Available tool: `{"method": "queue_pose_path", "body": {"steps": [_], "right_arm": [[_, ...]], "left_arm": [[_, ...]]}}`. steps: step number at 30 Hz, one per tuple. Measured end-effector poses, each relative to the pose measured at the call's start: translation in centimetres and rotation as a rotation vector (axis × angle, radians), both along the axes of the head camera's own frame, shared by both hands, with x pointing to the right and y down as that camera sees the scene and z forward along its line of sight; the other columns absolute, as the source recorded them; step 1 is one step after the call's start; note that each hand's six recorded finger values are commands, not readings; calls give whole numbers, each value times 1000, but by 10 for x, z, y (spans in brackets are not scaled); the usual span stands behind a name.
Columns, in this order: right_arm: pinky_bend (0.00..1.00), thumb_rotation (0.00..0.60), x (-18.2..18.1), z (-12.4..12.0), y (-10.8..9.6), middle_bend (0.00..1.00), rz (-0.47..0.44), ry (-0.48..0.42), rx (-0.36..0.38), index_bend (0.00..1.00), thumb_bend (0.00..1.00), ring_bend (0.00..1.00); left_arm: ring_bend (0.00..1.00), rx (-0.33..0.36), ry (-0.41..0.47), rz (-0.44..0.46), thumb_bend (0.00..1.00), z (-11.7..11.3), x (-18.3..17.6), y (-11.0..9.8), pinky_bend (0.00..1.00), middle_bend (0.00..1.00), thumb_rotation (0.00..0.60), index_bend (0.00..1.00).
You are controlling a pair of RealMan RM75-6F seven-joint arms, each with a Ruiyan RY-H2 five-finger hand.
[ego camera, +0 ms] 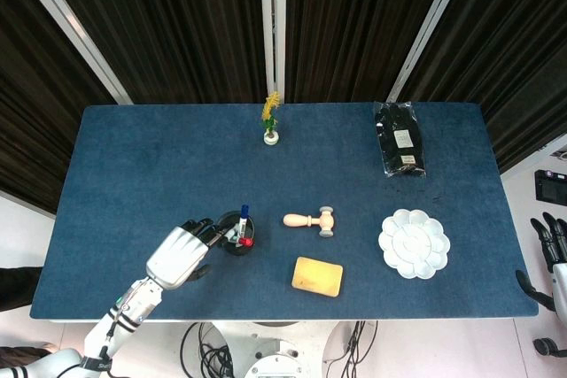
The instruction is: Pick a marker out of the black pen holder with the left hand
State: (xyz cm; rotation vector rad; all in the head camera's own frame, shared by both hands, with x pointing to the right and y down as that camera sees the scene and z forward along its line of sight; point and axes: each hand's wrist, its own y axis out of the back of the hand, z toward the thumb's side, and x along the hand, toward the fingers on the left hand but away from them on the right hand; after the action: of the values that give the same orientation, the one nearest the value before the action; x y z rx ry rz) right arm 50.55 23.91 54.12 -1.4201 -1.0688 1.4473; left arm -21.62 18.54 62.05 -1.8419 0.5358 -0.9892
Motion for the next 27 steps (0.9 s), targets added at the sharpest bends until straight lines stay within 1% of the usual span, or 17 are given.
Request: {"method": "queue_pose_path", "body": {"steps": [2, 5, 8, 18, 23, 27], "right_arm": [[0, 600, 2, 0, 0, 0, 3, 0, -2, 0, 216, 0], [0, 600, 2, 1, 1, 0, 3, -2, -5, 0, 217, 0], [0, 600, 3, 0, 0, 0, 4, -3, -4, 0, 217, 0], [0, 600, 5, 3, 0, 0, 5, 6, -17, 0, 217, 0], [0, 600, 5, 3, 0, 0, 7, 12, -23, 0, 216, 0], [0, 600, 6, 5, 1, 0, 12, 17, -35, 0, 217, 0]], "left_arm": [[400, 18, 13, -8, 265, 2, 4, -1, 548, 437, 600, 242], [426, 53, 19, -17, 296, 5, 6, -4, 562, 455, 600, 296], [442, 81, 14, -22, 306, 8, 9, -6, 570, 469, 600, 320], [474, 110, 10, -26, 319, 13, 11, -7, 584, 497, 600, 385], [484, 119, 10, -28, 324, 15, 11, -8, 585, 510, 600, 452], [488, 120, 14, -29, 324, 15, 11, -8, 585, 516, 600, 455]]}}
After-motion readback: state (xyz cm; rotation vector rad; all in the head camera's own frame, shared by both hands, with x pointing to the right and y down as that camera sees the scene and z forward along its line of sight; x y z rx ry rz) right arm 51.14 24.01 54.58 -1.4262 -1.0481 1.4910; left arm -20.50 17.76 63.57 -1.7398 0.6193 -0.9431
